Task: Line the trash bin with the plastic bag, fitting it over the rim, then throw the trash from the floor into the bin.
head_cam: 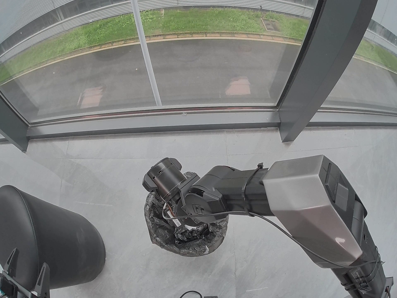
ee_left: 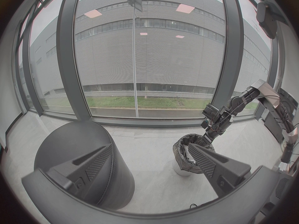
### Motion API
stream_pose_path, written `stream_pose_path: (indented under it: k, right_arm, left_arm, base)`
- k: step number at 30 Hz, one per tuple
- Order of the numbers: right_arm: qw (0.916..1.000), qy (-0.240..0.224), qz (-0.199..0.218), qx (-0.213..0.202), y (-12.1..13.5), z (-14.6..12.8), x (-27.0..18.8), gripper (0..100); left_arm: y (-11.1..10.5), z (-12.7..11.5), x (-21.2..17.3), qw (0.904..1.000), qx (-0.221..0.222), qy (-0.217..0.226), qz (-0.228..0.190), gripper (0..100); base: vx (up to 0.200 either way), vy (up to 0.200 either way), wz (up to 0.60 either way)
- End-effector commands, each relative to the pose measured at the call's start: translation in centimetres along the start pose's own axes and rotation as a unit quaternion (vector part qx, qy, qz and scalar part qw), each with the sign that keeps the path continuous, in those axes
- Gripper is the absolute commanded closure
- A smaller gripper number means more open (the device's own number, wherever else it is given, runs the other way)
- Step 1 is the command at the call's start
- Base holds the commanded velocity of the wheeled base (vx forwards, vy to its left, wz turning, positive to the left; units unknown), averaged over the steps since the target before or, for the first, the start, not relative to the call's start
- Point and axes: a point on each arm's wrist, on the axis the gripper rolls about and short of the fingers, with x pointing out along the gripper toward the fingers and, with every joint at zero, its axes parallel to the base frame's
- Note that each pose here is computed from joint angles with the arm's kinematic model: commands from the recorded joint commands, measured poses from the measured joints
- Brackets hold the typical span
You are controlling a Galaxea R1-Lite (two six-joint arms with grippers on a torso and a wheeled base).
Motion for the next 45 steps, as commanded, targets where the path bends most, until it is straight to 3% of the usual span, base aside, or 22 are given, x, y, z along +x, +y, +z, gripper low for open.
stream_pose_path:
  k: [1,15,20,26,45]
  right_arm:
    - [1.0,0.004,0.0,-0.002,0.2,-0.2,0.4,100]
    - [0.9999,-0.01,0.001,-0.005,1.5,-0.9,3.0,100]
    - [0.9991,-0.043,0.002,-0.005,2.1,-0.8,4.6,100]
    - [0.995,-0.094,-0.002,-0.035,2.9,-0.9,7.0,100]
    - [0.9962,-0.075,-0.032,-0.028,0.3,-2.6,12.0,100]
  left_arm:
    - [0.0,-0.5,0.0,1.0,0.0,0.001,-0.001,0]
    - [0.0,-0.5,0.0,1.0,0.0,0.001,0.0,0]
    - [0.0,-0.5,0.0,1.0,-0.001,0.001,0.0,0]
    - [0.0,-0.5,0.0,1.0,-0.001,0.001,0.0,0]
    - [0.0,-0.5,0.0,1.0,-0.001,0.001,0.0,0]
  base:
    - [0.0,0.0,0.0]
    - [0.0,0.0,0.0]
    - [0.0,0.0,0.0]
    - [0.0,0.0,0.0]
    - [0.0,0.0,0.0]
